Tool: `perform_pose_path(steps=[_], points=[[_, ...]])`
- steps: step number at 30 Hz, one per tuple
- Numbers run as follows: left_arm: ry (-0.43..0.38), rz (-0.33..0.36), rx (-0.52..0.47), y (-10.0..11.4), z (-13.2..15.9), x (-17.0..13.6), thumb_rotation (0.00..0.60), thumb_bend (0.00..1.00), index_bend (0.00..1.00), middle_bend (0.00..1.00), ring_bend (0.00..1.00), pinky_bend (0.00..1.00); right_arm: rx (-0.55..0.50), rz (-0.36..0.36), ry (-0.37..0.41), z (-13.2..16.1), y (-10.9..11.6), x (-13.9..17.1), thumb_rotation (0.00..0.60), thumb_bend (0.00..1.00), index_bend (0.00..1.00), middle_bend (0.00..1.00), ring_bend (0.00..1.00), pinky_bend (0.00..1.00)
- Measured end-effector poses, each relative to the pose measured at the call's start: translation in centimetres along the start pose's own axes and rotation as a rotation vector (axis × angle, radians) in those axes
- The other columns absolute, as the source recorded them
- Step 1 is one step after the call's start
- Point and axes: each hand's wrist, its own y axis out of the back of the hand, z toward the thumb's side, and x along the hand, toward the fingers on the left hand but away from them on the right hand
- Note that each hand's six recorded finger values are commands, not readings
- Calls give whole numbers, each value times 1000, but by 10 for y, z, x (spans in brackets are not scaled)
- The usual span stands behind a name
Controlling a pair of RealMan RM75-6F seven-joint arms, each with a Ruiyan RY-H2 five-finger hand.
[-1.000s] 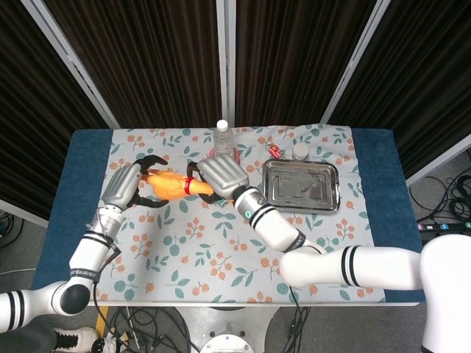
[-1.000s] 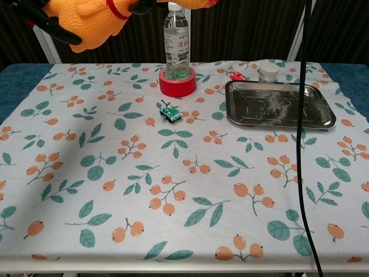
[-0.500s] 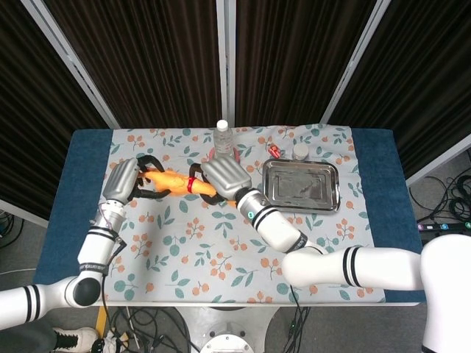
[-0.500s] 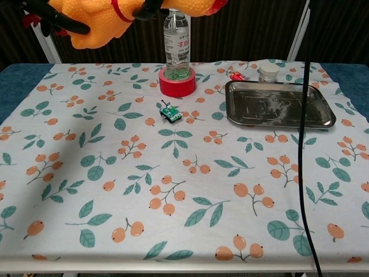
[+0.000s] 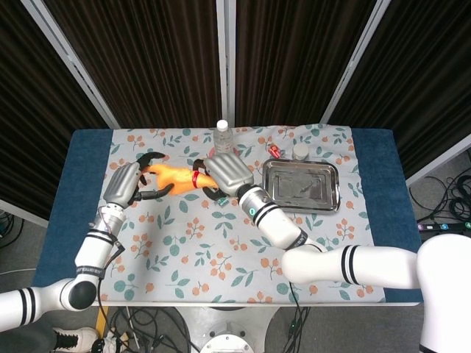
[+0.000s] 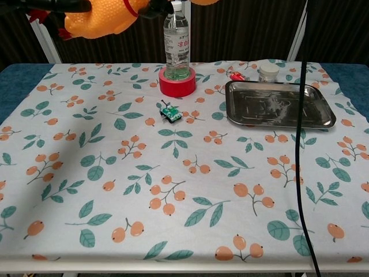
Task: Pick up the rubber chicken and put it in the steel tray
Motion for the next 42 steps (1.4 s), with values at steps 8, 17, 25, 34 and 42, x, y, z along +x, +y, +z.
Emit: perform_pose_path(steps=[8, 17, 25, 34, 42], points=[[-9, -10, 33, -1, 0, -6, 590, 135, 168, 126, 116, 367, 9, -8, -5, -1, 1, -1, 600, 934, 816, 676, 644, 919], [7, -48, 67, -4, -8, -9, 600, 31, 162, 117, 105, 333, 104, -5, -16, -3, -3, -2, 600, 939, 815, 676, 644, 919], [-12, -71, 19, -3, -1, -12, 600, 26, 162, 117, 105, 333, 123, -4, -13, 4, -11, -3, 600, 941, 815, 676, 644, 919], [11, -114, -16, -10, 1, -3, 584, 54, 265, 249, 180, 345, 123, 2, 2, 11, -14, 0, 600, 941, 815, 676, 644, 919], [30, -50, -61, -7, -4, 5, 425, 378, 631, 649, 558, 522, 148, 15, 8, 9, -18, 3, 600, 941, 816, 676, 644, 919]])
